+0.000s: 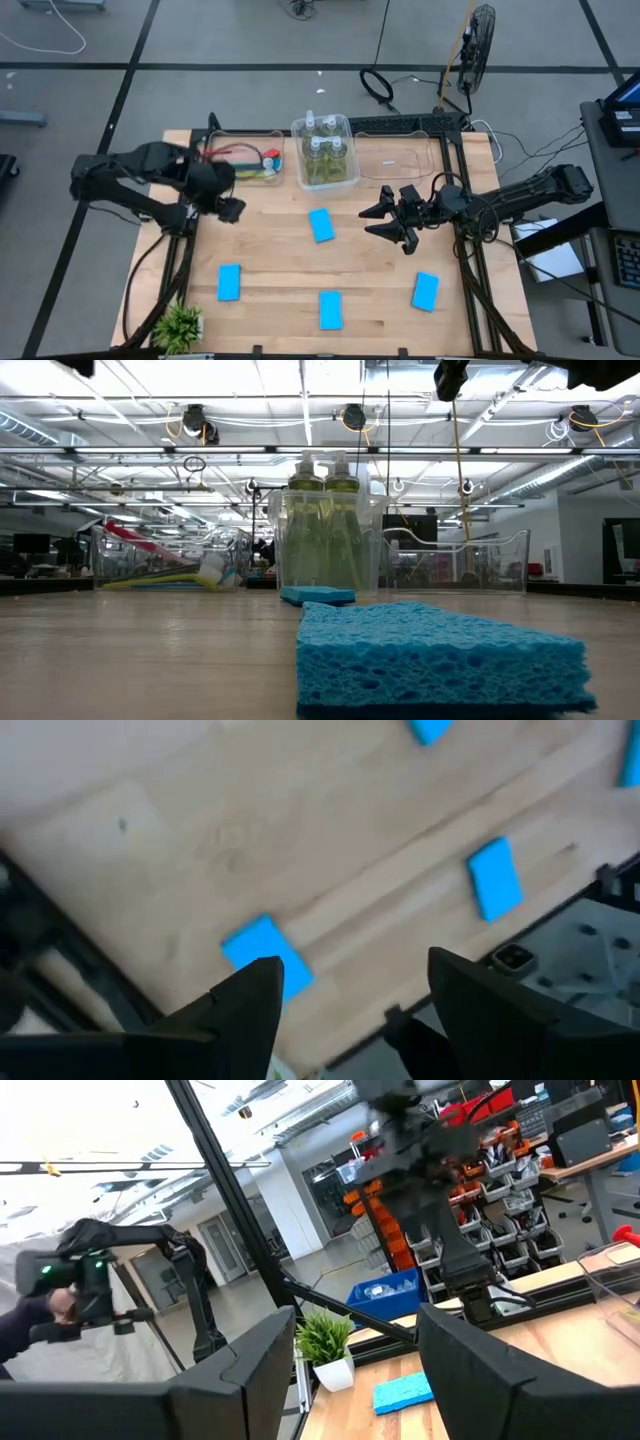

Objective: Pick & Place Kitchen Sink Supplies
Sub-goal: Put the blue sponge into the right transparent bin

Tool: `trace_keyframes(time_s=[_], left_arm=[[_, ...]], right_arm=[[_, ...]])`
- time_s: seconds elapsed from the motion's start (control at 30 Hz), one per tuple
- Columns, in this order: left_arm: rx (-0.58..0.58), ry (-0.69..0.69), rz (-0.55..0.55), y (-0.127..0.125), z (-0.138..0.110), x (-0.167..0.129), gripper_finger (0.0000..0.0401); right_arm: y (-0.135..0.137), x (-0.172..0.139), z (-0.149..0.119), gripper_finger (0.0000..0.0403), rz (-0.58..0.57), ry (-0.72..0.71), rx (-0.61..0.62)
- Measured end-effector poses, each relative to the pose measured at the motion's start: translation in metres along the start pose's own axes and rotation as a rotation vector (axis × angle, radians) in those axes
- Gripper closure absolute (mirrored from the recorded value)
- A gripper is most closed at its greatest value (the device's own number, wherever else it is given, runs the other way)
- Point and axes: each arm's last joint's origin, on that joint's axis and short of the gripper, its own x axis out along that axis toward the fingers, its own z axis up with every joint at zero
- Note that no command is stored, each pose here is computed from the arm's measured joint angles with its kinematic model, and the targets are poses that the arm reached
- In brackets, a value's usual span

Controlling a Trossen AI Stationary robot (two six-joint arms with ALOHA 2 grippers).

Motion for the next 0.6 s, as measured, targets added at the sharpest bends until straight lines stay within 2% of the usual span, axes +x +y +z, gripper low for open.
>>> trace_keyframes(time_s=[0.23,0.47,0.6], left_arm=[[-0.096,0.015,0.142,-0.021,-0.028,0.033,0.017],[-0.215,0.022,0.305,-0.03,-0.056,0.074,0.0178],[-0.275,0.016,0.317,-0.031,-0.071,0.097,0.0178]], right_arm=[[0.0,0.0,-0.001,0.0206,-0.004,0.008,-0.001],[-0.001,0.0,-0.001,0.0206,-0.006,0.014,-0.003],[-0.001,0.0,-0.001,0.0206,-0.004,0.015,-0.003]])
